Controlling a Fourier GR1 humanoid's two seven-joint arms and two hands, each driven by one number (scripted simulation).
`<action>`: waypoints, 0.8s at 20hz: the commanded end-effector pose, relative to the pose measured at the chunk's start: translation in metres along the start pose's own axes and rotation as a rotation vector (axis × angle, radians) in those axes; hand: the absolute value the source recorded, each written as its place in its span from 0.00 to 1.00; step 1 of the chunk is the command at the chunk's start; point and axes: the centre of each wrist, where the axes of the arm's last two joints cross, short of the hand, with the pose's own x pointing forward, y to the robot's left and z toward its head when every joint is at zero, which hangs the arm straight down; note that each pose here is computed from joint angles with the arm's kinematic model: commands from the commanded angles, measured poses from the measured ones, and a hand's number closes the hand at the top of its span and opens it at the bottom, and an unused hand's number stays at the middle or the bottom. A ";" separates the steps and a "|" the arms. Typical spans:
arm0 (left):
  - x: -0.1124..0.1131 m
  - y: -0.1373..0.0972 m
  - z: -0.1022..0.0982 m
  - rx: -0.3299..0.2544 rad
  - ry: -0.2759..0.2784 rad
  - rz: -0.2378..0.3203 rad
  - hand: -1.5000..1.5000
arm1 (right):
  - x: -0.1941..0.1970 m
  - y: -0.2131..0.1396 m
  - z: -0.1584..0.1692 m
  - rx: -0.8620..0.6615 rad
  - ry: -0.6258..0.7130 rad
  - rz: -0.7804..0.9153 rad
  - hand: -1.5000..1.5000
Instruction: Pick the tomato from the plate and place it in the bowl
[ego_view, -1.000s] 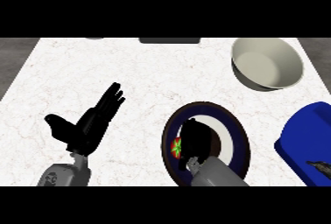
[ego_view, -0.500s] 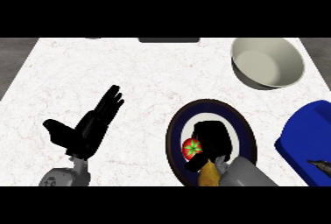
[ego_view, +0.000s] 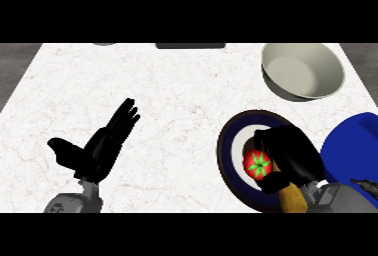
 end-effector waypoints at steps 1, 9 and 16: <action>-0.004 -0.001 0.013 0.001 0.019 0.012 0.50 | 0.006 -0.058 0.028 -0.130 -0.039 -0.034 1.00; -0.006 0.002 -0.005 -0.012 0.006 -0.007 0.50 | -0.004 -0.131 0.070 -0.315 0.004 -0.055 1.00; 0.000 -0.018 -0.019 -0.034 0.025 0.004 0.50 | -0.042 -0.164 0.023 -0.395 0.065 -0.137 1.00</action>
